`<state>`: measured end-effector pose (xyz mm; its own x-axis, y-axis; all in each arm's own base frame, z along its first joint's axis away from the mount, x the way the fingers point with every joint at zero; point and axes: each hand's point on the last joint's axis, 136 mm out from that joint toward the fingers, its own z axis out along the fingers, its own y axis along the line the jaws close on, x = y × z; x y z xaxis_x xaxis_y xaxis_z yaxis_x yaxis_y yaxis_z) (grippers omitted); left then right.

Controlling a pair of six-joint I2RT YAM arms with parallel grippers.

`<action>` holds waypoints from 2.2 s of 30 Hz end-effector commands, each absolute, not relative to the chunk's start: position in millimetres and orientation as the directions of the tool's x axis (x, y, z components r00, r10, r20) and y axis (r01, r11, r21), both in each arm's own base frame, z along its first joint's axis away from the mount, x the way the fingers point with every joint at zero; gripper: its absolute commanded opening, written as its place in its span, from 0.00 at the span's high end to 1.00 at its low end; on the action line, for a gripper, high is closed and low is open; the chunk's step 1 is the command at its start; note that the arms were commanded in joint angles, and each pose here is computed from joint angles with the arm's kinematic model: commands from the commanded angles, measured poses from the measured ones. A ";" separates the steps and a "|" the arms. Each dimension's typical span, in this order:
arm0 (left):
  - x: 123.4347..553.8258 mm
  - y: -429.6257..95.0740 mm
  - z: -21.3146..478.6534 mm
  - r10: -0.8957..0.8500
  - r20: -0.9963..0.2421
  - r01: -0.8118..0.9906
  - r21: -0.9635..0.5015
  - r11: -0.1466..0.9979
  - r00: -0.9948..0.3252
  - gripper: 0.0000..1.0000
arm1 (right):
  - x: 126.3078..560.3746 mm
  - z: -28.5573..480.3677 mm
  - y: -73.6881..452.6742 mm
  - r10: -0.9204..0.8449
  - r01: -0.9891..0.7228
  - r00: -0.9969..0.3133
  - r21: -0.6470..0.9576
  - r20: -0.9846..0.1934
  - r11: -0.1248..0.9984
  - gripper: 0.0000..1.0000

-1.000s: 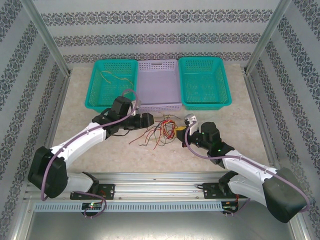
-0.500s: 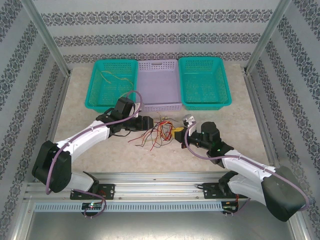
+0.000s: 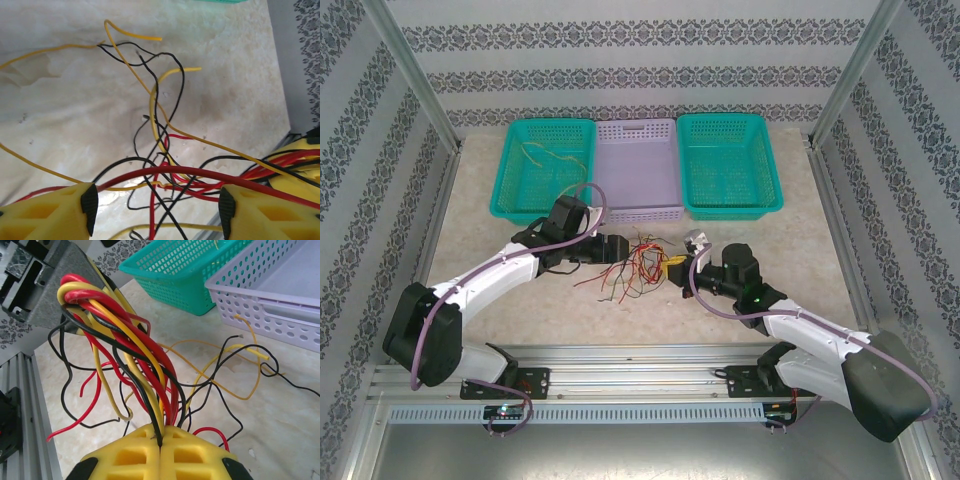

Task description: Untangle the cables

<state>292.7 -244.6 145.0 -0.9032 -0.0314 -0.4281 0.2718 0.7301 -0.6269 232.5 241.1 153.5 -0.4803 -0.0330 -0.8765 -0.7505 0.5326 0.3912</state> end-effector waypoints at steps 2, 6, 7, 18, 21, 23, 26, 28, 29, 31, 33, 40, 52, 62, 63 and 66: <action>299.1 -236.7 160.1 -0.009 -0.527 0.341 -0.562 0.754 -0.850 0.33 | 223.7 176.6 246.7 0.000 -0.801 -0.425 0.376 -0.905 0.466 1.00; 296.6 -246.3 167.9 -0.009 -0.546 0.383 -0.599 0.703 -0.837 0.35 | 219.8 181.4 246.7 0.007 -0.813 -0.426 0.387 -0.905 0.435 1.00; 295.7 -248.9 168.5 -0.008 -0.550 0.394 -0.609 0.688 -0.835 0.36 | 218.2 183.8 247.2 0.010 -0.819 -0.424 0.388 -0.906 0.422 1.00; 292.5 -263.5 189.4 -0.036 -0.622 0.494 -0.653 0.574 -0.782 0.38 | 208.9 184.4 256.2 -0.009 -0.836 -0.467 0.438 -0.884 0.330 1.00; 294.0 -257.3 195.6 -0.060 -0.667 0.512 -0.623 0.591 -0.743 0.36 | 207.4 180.4 256.6 -0.020 -0.831 -0.482 0.450 -0.876 0.326 1.00; 293.6 -254.0 202.9 -0.079 -0.696 0.529 -0.610 0.590 -0.714 0.35 | 208.8 180.4 255.8 -0.017 -0.829 -0.482 0.450 -0.876 0.332 1.00; 288.9 -256.2 207.9 -0.077 -0.711 0.558 -0.610 0.562 -0.699 0.35 | 210.5 185.8 253.8 0.001 -0.829 -0.476 0.449 -0.879 0.334 1.00; 287.2 -258.0 205.3 -0.070 -0.705 0.562 -0.617 0.552 -0.705 0.36 | 210.7 191.1 252.5 0.016 -0.832 -0.471 0.451 -0.882 0.322 1.00; 286.9 -258.8 203.9 -0.067 -0.704 0.563 -0.618 0.549 -0.707 0.37 | 210.7 192.5 251.4 0.023 -0.832 -0.473 0.455 -0.881 0.319 1.00; 287.1 -259.4 202.5 -0.066 -0.703 0.565 -0.620 0.545 -0.708 0.41 | 210.6 194.5 250.2 0.033 -0.831 -0.476 0.462 -0.879 0.310 1.00; 286.6 -261.3 203.6 -0.068 -0.702 0.570 -0.626 0.532 -0.708 0.46 | 210.5 197.1 250.0 0.041 -0.831 -0.478 0.468 -0.877 0.301 1.00; 287.1 -262.3 205.3 -0.074 -0.706 0.575 -0.628 0.524 -0.704 0.46 | 207.5 199.2 252.3 0.044 -0.835 -0.487 0.480 -0.872 0.268 1.00; 294.8 -250.9 216.6 -0.142 -0.761 0.577 -0.587 0.568 -0.634 0.57 | 201.1 193.1 259.7 0.010 -0.833 -0.520 0.510 -0.854 0.216 1.00; 289.1 -248.4 234.3 -0.157 -0.760 0.578 -0.595 0.559 -0.630 1.00 | 216.4 181.9 252.8 0.021 -0.801 -0.524 0.501 -0.851 0.327 1.00; 288.5 -246.7 237.4 -0.162 -0.759 0.572 -0.596 0.564 -0.630 1.00 | 219.0 180.1 251.5 0.024 -0.795 -0.526 0.501 -0.850 0.342 1.00; 286.9 -238.4 246.3 -0.171 -0.759 0.546 -0.587 0.598 -0.628 1.00 | 228.5 177.8 248.9 0.024 -0.775 -0.529 0.494 -0.848 0.395 1.00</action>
<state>286.1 -244.2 219.0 -0.6648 -0.1432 -0.7332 0.5408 0.5847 -0.6046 216.8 250.5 168.2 -0.5753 0.0132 -0.8178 -0.7635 0.3500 0.5427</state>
